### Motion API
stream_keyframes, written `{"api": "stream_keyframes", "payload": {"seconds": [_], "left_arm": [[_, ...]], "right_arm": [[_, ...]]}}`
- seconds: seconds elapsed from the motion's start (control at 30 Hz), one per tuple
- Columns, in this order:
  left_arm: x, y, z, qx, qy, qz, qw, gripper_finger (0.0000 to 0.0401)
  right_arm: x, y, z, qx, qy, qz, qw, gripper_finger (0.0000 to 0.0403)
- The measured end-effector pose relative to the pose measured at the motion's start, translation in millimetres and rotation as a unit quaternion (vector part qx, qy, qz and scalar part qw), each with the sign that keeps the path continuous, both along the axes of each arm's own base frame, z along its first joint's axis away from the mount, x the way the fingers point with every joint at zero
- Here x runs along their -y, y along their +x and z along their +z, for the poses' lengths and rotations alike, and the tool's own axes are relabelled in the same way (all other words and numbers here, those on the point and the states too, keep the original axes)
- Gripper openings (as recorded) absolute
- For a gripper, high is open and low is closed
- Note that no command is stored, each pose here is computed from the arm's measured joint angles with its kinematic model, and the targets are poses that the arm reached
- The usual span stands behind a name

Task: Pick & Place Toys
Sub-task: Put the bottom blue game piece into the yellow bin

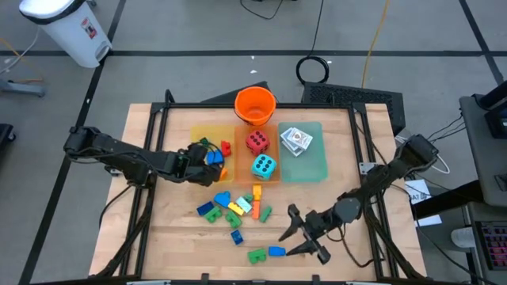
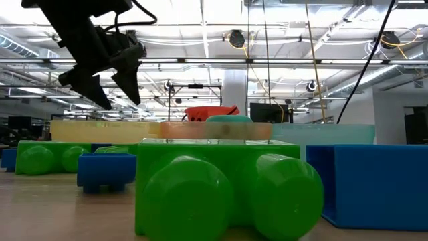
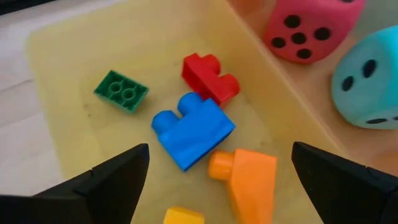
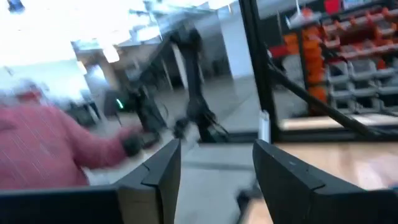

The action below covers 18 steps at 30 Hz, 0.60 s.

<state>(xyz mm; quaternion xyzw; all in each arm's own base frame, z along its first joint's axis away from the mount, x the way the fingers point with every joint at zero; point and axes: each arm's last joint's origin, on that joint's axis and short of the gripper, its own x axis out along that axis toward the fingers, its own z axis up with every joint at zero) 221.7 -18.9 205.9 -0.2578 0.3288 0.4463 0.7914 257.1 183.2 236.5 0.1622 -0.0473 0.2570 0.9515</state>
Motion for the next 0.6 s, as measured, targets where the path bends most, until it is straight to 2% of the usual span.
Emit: {"api": "stream_keyframes", "payload": {"seconds": [0.1, 0.17, 0.23, 0.33, 0.43, 0.5, 0.6], "left_arm": [[0, 2, 1, 0.003, 0.006, -0.012, 1.000, 0.0399], [0, 2, 1, 0.002, 0.014, -0.012, 1.000, 0.0399], [0, 2, 1, 0.004, 0.018, -0.009, 1.000, 0.0399], [0, 2, 1, 0.004, 0.019, -0.008, 1.000, 0.0399], [0, 2, 1, 0.005, 0.019, -0.007, 1.000, 0.0399], [0, 2, 1, 0.006, 0.019, -0.006, 1.000, 0.0399], [-1, 3, 2, 0.011, 0.025, -0.004, 1.000, 0.0399]], "right_arm": [[-1, 3, -3, 0.001, -0.002, -0.009, 1.000, 0.0178], [-6, 6, -4, -0.028, -0.044, -0.043, 0.998, 0.0187], [-18, 9, -3, -0.072, -0.107, -0.075, 0.989, 0.0204], [-38, 13, 2, -0.165, -0.195, -0.093, 0.962, 0.0245], [-51, 16, -5, -0.258, -0.248, -0.104, 0.928, 0.0290], [-57, 21, -17, -0.299, -0.260, -0.108, 0.912, 0.0312], [-62, 26, -43, -0.330, -0.271, -0.112, 0.897, 0.0326]]}}
